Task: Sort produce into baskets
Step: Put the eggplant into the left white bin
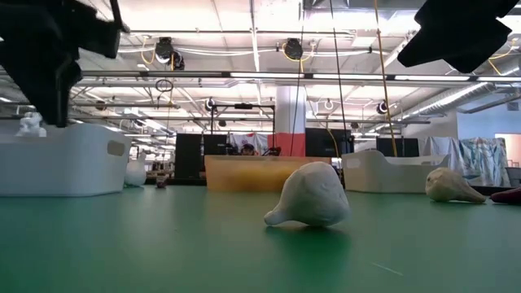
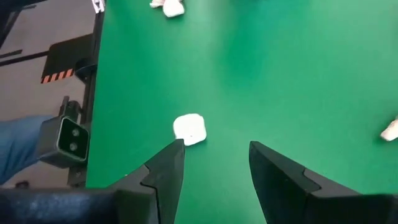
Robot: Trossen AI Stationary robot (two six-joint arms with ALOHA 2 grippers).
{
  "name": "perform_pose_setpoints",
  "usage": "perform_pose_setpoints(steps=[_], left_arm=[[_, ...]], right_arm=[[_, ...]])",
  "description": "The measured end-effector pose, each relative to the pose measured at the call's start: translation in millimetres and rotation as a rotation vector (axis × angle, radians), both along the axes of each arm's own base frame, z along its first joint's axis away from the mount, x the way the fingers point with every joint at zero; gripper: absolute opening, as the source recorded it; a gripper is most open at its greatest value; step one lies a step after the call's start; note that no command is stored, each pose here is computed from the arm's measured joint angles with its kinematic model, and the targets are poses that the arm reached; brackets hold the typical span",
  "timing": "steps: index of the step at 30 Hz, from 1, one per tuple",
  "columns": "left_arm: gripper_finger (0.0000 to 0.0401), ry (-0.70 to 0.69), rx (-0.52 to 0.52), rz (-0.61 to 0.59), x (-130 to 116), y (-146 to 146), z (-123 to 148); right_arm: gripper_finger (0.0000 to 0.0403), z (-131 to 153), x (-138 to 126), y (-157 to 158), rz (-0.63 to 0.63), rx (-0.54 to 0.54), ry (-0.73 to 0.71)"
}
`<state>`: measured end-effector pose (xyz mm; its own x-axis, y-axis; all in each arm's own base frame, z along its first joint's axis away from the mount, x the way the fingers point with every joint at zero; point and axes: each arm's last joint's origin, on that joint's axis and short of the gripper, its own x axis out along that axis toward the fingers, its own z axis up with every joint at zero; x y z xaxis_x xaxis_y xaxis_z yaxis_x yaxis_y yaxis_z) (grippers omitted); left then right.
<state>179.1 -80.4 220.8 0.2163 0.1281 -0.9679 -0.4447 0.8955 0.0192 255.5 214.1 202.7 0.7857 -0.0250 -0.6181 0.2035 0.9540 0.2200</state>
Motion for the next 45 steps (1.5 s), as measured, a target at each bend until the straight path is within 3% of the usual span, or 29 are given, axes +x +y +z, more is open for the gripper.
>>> perform_pose_setpoints(steps=[4,14,20,24,26,31,34,39,45], left_arm=[[0.0205,-0.131,0.058,-0.077,3.7,-13.4,2.6],[0.0206,-0.501,0.112,-0.241,6.1,-58.0,14.0],[0.0206,-0.798,0.091,-0.356,13.2,-81.9,14.0],[0.0206,-0.918,0.112,-0.433,20.3,-90.0,9.9],[0.0206,-0.926,0.139,-0.456,24.7,-91.1,7.8],[0.0206,-0.904,0.120,-0.470,33.5,-87.5,1.8],[0.0206,-0.895,0.079,-0.481,36.2,-85.8,0.9],[0.0206,-0.907,0.052,-0.487,37.5,-85.9,2.3],[0.0206,-0.913,0.034,-0.469,37.5,-86.1,2.7]], right_arm=[[0.0171,8.4,-1.1,-4.0,0.035,0.058,0.032],[0.0171,62.3,-5.0,-15.7,-0.015,0.166,0.083],[0.0171,64.4,-12.9,-15.7,-0.004,0.257,0.303],[0.0171,64.3,-23.4,-28.0,-0.122,0.256,0.499],[0.0171,63.7,-30.2,-38.7,-0.204,0.214,0.608],[0.0171,60.5,-37.8,-62.9,-0.263,0.162,0.844],[0.0171,56.0,-35.6,-76.3,-0.239,0.104,0.888],[0.0179,43.7,-28.9,-100.3,-0.232,0.098,0.954],[0.0224,22.6,-27.9,-127.9,-0.243,0.088,1.031]])
